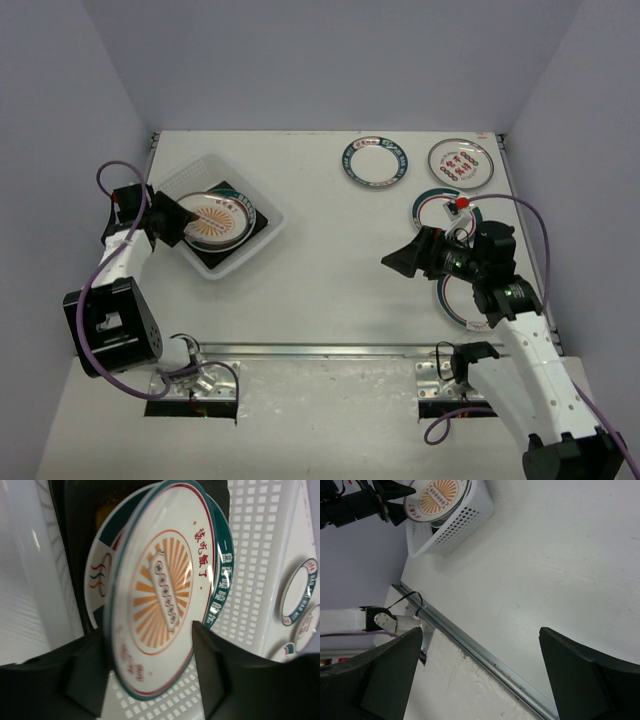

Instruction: Place the plates into the plastic bin on the countertop

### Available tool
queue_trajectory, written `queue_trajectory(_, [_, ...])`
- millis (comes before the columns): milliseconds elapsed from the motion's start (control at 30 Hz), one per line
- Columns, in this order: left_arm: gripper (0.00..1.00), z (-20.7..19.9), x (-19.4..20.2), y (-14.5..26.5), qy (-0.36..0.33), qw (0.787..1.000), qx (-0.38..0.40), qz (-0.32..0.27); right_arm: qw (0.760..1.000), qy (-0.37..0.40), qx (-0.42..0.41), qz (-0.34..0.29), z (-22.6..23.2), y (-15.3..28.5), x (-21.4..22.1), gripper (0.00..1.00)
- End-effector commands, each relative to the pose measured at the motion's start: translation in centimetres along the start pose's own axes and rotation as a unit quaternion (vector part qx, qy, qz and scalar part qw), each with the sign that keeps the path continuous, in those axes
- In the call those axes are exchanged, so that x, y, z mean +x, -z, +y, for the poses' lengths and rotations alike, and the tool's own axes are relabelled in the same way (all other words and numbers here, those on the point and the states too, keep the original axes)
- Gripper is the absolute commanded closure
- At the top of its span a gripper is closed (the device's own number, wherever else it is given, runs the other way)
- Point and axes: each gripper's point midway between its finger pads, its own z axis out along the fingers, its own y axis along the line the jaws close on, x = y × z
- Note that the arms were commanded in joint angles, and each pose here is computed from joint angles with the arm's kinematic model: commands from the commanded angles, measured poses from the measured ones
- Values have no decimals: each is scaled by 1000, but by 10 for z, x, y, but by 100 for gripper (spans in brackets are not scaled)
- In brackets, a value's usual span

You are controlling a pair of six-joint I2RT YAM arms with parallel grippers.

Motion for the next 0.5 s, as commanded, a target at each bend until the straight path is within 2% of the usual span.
queue_trajectory(0, [27,-29,21,-7,-38,997,59,32,997,50,51,-19,-2,19,-15,1])
queue_trajectory(33, [19,-31,27,-8,-43,997,57,41,996,54,62,-19,-3,21,-16,1])
queue_trajectory(67, [3,-30,35,-8,-51,996,52,52,995,59,76,-18,-6,25,-18,1])
queue_trajectory(100, [0,-31,41,-7,-58,996,48,57,995,60,83,-19,-7,26,-19,1])
queue_trajectory(233, [0,-16,49,1,-66,997,6,34,995,48,84,-22,-6,27,-19,1])
queue_trajectory(467, [0,-8,14,36,-79,994,-58,-51,995,23,99,-20,-13,22,-20,1])
